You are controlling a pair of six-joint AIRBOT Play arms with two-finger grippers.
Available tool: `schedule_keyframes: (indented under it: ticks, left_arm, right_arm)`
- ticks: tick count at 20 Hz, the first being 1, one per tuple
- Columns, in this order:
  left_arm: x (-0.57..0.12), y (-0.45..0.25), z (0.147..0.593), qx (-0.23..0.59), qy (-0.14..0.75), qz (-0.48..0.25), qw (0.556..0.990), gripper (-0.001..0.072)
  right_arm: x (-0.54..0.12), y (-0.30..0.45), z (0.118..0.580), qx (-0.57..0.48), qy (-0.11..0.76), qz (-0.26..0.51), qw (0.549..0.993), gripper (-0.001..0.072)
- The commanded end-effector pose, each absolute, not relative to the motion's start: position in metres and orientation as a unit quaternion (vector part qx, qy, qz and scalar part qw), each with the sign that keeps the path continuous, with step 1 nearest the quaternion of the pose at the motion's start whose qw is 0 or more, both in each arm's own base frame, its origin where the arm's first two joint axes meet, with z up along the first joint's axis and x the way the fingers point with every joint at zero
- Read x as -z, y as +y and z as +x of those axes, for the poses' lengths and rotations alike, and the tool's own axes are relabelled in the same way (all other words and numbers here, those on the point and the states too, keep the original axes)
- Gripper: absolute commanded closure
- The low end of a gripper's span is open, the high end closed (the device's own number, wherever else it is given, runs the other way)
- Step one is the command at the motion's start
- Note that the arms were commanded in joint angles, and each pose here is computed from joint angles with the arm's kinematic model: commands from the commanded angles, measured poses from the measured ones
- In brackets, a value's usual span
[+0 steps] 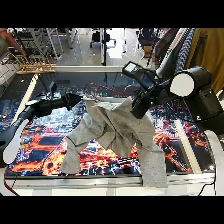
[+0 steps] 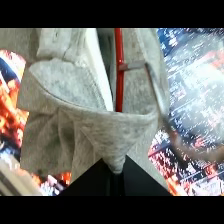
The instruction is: Fold the clothes and pants, and hang the long-sleeved shirts on hangers.
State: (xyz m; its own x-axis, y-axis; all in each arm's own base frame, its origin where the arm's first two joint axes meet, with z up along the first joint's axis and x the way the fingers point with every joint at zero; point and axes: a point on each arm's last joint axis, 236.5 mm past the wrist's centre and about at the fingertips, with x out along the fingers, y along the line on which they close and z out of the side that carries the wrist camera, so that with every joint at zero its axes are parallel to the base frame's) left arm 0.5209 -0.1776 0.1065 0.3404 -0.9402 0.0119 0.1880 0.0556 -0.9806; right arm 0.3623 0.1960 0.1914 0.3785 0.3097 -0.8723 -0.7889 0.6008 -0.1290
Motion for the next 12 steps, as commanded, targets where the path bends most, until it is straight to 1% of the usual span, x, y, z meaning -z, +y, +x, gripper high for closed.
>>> schedule_keyframes:
  ticks: [1,3,4,6,7,9,10,11,12]
  left_arm:
    - [-0.131,-0.173,0.528,0.478,0.293,-0.516,0.648,0.0696]
    - [-0.158,-0.169,0.528,0.512,0.231,-0.512,0.650,0.0695]
    - [-0.163,-0.167,0.527,0.519,0.215,-0.509,0.652,0.0695]
    - [-0.163,-0.169,0.524,0.527,0.217,-0.502,0.651,0.0695]
    - [-0.157,-0.175,0.516,0.536,0.233,-0.488,0.649,0.0695]
    - [-0.133,-0.183,0.503,0.536,0.285,-0.460,0.648,0.0693]
    - [-0.124,-0.182,0.501,0.524,0.310,-0.462,0.644,0.0681]
    - [-0.118,-0.179,0.503,0.510,0.326,-0.474,0.639,0.0676]
    - [-0.117,-0.173,0.508,0.496,0.333,-0.488,0.636,0.0587]
  right_arm:
    - [-0.176,0.177,0.343,-0.356,0.478,-0.315,0.738,0.0680]
    - [-0.167,0.165,0.341,-0.342,0.503,-0.327,0.723,0.0680]
    - [-0.162,0.165,0.340,-0.343,0.509,-0.327,0.718,0.0680]
    - [-0.151,0.166,0.342,-0.346,0.519,-0.329,0.710,0.0680]
    - [-0.150,0.168,0.347,-0.341,0.516,-0.323,0.716,0.0680]
    - [-0.158,0.174,0.366,-0.319,0.489,-0.302,0.754,0.0680]
    - [-0.165,0.173,0.374,-0.298,0.480,-0.289,0.773,0.0680]
    - [-0.172,0.169,0.377,-0.286,0.474,-0.284,0.783,0.0680]
    - [-0.179,0.167,0.376,-0.282,0.468,-0.285,0.788,0.0680]
